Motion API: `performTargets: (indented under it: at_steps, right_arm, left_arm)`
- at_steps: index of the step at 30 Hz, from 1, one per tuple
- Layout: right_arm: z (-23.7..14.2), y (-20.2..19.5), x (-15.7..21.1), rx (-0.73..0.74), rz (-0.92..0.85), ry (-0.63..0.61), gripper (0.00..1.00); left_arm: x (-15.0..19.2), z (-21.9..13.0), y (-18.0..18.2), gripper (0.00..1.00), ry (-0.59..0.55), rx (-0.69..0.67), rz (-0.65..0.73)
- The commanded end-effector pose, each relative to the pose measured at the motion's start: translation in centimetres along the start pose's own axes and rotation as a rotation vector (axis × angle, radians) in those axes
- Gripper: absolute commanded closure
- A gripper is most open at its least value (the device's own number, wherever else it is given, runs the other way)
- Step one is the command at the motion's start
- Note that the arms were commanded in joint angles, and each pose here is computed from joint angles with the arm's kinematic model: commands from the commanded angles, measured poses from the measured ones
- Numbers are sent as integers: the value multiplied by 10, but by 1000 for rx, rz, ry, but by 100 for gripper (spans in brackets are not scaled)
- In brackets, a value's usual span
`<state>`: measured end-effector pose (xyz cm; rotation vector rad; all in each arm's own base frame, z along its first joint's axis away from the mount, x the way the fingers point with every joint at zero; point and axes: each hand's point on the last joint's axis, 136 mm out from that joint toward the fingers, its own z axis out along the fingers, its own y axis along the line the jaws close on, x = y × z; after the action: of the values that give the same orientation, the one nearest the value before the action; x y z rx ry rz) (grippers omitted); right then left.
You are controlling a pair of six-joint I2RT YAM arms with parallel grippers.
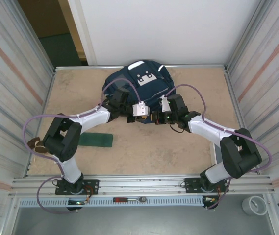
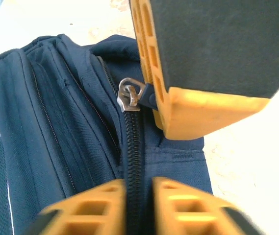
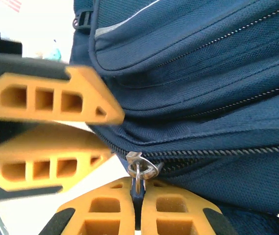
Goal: Pack the student bag
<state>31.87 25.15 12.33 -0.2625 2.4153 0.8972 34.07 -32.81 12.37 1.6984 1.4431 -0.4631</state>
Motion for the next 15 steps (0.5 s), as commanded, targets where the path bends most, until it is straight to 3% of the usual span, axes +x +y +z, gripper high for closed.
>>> performTargets:
  at_steps: [1, 5, 8, 15]
  right_arm:
    - [-9, -5, -15, 45, -18, -32, 100]
    - [-21, -67, -8, 227, 82, 19, 100]
    - [-26, -93, -5, 280, 146, 33, 100]
    - [-17, -58, -24, 150, 113, -6, 100]
  left_arm:
    - [-10, -14, 12, 95, -27, -17, 4]
    - [-14, -34, 23, 99, -64, -67, 13]
    - [-7, -47, 34, 99, -76, -114, 0]
    - [28, -56, 47, 97, -9, -160, -59]
